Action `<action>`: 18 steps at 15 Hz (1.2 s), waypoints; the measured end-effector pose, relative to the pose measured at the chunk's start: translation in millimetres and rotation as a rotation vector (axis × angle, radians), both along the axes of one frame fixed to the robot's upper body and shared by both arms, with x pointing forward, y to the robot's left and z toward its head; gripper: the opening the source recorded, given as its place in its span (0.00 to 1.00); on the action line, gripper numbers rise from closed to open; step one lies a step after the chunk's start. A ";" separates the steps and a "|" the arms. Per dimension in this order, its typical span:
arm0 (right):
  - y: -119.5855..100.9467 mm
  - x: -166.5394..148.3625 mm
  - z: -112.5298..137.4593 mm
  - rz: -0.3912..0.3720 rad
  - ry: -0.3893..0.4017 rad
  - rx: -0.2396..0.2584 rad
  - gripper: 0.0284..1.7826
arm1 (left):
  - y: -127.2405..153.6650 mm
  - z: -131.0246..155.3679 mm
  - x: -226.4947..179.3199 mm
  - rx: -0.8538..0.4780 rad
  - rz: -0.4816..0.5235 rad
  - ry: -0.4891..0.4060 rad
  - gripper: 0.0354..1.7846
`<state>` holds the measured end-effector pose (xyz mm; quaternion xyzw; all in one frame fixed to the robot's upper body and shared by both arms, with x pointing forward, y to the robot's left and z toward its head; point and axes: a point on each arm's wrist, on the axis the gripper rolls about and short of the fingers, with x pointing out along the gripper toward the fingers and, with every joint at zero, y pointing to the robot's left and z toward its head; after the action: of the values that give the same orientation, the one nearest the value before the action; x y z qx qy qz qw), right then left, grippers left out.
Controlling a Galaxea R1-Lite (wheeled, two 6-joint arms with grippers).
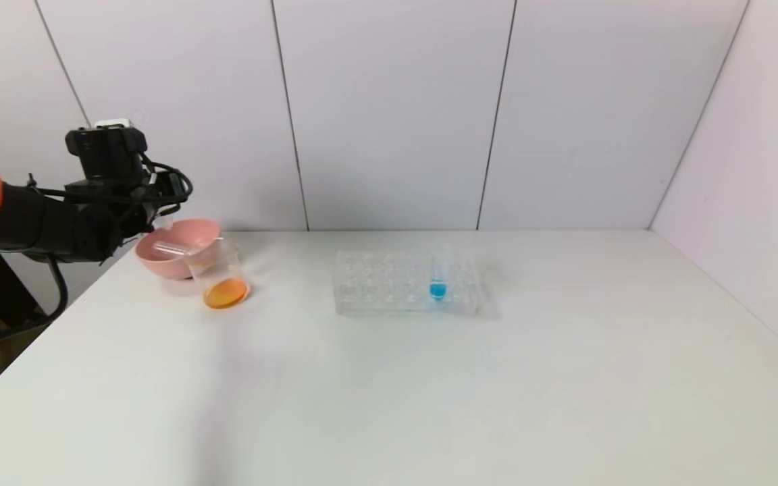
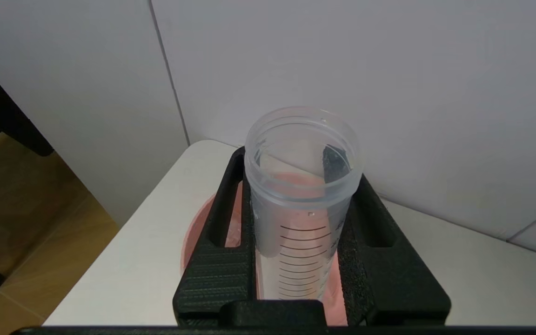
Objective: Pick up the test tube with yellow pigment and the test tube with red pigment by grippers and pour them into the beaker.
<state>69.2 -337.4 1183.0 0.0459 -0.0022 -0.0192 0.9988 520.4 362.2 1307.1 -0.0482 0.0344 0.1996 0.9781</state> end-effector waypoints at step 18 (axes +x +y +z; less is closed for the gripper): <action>0.0 0.0 0.0 0.001 0.000 0.000 0.96 | 11.2 -0.6 14.1 0.011 -0.023 -0.022 0.99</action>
<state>69.2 -337.3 1183.0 0.0459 -0.0021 -0.0189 0.9988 534.5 373.4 1306.5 -0.0445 0.0229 0.1879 0.9809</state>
